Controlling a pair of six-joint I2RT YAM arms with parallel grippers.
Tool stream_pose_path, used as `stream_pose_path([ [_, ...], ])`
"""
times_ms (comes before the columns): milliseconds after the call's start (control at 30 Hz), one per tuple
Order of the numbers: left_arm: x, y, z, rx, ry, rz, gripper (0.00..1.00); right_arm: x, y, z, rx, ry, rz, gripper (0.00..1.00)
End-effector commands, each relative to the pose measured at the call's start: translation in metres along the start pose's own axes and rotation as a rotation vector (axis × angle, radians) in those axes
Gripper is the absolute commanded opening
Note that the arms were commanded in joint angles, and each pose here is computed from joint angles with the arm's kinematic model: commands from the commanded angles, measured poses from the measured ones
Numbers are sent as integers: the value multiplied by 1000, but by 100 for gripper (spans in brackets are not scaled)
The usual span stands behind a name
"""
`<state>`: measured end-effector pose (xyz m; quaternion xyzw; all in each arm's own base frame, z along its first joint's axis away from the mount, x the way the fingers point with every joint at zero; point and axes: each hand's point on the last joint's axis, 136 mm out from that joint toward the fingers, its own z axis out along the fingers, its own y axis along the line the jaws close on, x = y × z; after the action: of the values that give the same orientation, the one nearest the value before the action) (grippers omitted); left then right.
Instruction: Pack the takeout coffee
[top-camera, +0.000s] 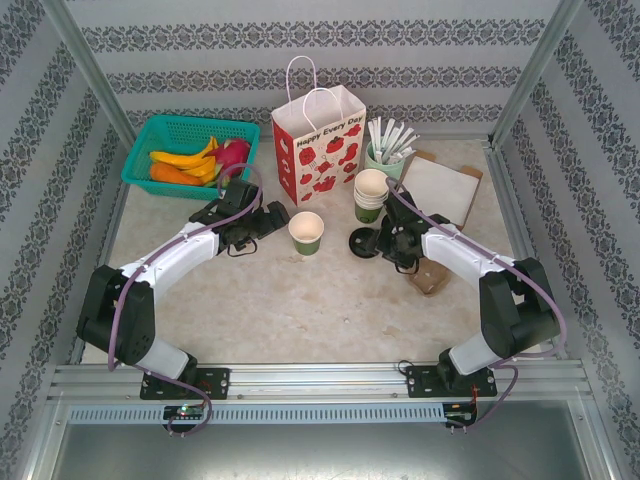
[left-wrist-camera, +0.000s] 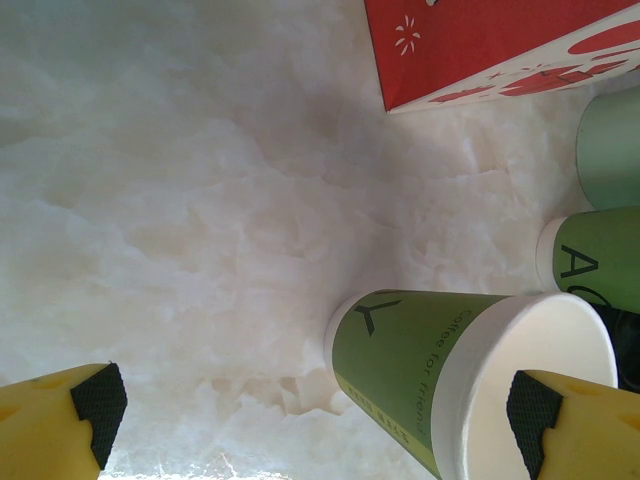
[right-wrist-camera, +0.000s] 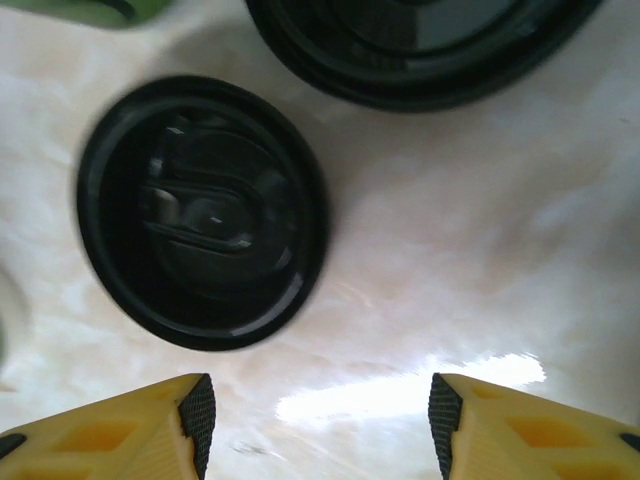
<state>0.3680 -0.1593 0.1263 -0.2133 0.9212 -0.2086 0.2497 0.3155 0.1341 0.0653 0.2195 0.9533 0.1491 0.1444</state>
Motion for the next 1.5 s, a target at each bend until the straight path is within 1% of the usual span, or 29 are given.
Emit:
stream_pose_path([
  [0, 4, -1, 2, -17, 20, 27, 100, -14, 13, 8, -49, -65, 153, 62],
  [133, 3, 1, 1, -26, 16, 26, 99, -18, 5, 24, 3, -98, 211, 61],
  [333, 4, 5, 2, -46, 17, 28, 100, -14, 1, 39, 59, -110, 202, 55],
  [467, 4, 6, 2, -53, 18, 33, 100, -14, -7, 46, 105, -136, 183, 49],
  [667, 5, 6, 4, -60, 25, 38, 100, -9, -10, 59, 135, -114, 140, 39],
  [733, 4, 6, 4, -61, 25, 39, 100, -7, -12, 61, 143, -116, 127, 34],
  [833, 4, 6, 3, -59, 20, 41, 100, -5, -15, 59, 150, -118, 101, 24],
  [967, 3, 4, 0, -44, 14, 52, 100, -5, -17, 48, 163, -152, 38, 12],
  [1100, -1, 2, -8, -14, -29, 60, 100, -7, -23, 32, 149, -216, 23, 4],
  [1167, -4, 0, -15, 12, -64, 71, 100, -9, -23, 20, 144, -268, -7, 1],
  [1333, -10, -15, -34, 100, -122, 141, 100, -15, -6, -22, 109, -437, -179, 0],
  [1400, -11, -31, -44, 172, -133, 204, 100, -19, 5, -40, 76, -507, -242, 0],
  [1467, -9, -55, -57, 249, -148, 301, 99, -24, 18, -57, 33, -560, -296, 0],
])
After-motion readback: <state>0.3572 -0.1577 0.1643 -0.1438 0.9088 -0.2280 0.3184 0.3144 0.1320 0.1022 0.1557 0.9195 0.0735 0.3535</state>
